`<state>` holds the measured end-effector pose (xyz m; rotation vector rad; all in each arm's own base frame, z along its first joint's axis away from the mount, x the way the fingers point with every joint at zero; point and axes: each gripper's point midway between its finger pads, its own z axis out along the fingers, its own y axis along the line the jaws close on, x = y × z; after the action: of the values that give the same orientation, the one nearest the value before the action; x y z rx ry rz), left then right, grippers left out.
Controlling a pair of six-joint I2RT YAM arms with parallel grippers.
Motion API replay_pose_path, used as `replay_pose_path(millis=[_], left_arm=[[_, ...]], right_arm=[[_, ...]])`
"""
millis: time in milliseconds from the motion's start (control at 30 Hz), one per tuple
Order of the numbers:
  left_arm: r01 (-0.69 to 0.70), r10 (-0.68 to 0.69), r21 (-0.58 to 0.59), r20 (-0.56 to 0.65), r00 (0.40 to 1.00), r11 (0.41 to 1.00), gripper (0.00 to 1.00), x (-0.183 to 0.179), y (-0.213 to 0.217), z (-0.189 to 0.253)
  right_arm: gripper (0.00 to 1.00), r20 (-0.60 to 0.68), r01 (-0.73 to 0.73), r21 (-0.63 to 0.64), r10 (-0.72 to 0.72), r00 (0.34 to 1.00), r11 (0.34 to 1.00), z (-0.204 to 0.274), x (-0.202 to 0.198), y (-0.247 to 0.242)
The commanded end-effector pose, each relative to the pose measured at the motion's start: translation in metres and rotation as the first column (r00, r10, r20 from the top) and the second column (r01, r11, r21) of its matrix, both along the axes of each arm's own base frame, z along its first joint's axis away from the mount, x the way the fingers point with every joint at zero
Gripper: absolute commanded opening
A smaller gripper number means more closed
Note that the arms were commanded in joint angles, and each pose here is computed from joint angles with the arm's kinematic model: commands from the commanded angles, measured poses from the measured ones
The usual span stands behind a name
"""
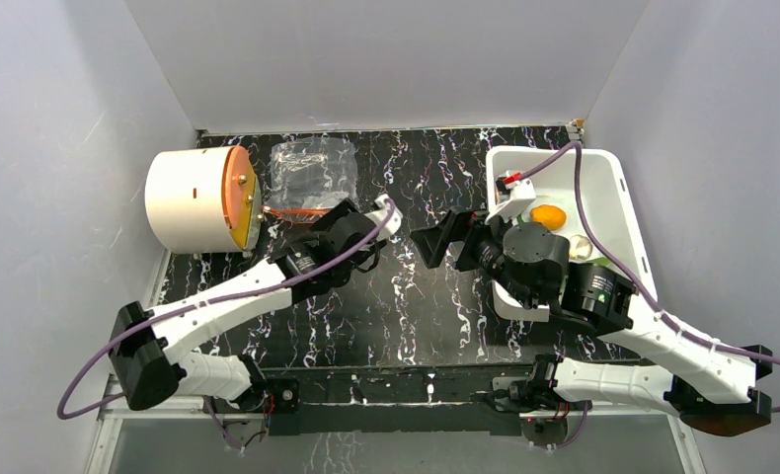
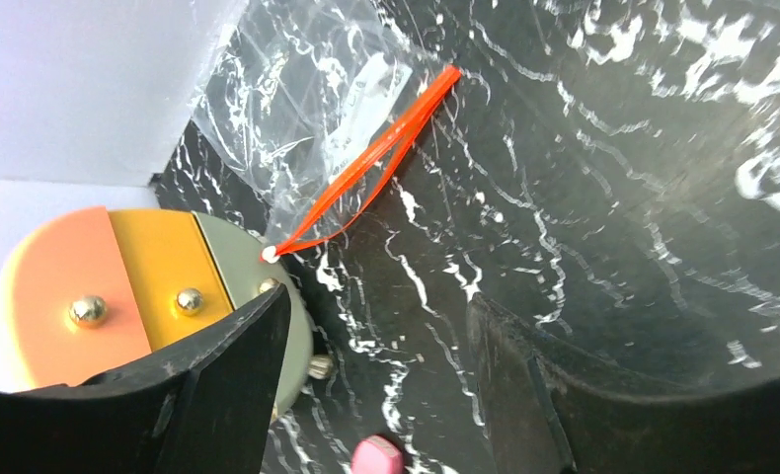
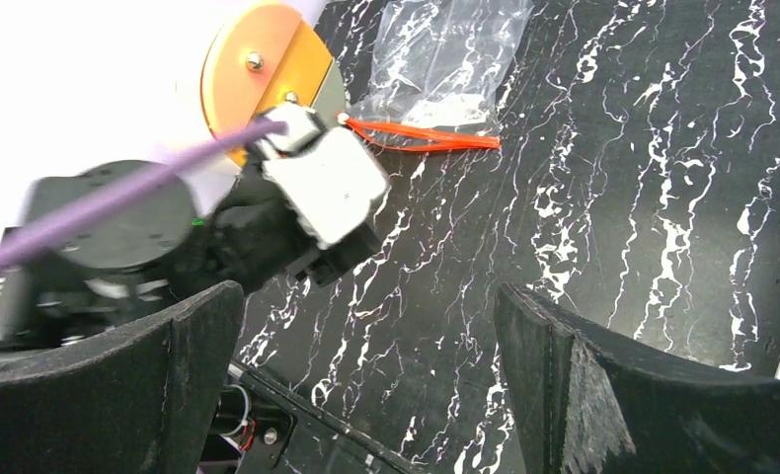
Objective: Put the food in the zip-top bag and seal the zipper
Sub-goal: Pick up the zipper food storage bag at the center of the board.
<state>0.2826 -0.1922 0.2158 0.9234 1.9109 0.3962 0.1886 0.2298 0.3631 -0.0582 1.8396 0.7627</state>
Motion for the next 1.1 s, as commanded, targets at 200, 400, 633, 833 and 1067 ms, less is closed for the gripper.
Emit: replay_pose_path(millis=[200,400,633,833,1067], left_arm=[[0.048,-0.035,0.288,-0.048,0.998,0.956,0.64,0.074,0.047,-0.033],[0.076,-0.043,0.327,-0.109,0.993,0.942,0.6,0.1,0.065,-0.064],[0.053,-0.005,0.379,-0.126,0.992,0.924,0.55,0.128,0.087,-0.099],[0.067,0.008,0.423,-0.172,0.985,0.904,0.59,0.147,0.093,-0.126],[0.035,0.025,0.439,-0.13,0.991,0.898,0.64,0.173,0.102,-0.138]], right_arm=[[0.98,0.044,-0.028,0.102,0.023,0.999,0.994,0.027,-0.01,-0.008],[0.98,0.08,-0.05,0.156,0.038,0.996,0.987,0.042,-0.017,-0.017],[0.98,0.092,-0.06,0.178,0.044,0.995,0.982,0.047,-0.019,-0.018],[0.98,0.081,-0.073,0.176,0.059,0.995,0.982,0.043,-0.02,-0.014],[0.98,0.087,-0.082,0.188,0.066,0.994,0.979,0.044,-0.021,-0.012]])
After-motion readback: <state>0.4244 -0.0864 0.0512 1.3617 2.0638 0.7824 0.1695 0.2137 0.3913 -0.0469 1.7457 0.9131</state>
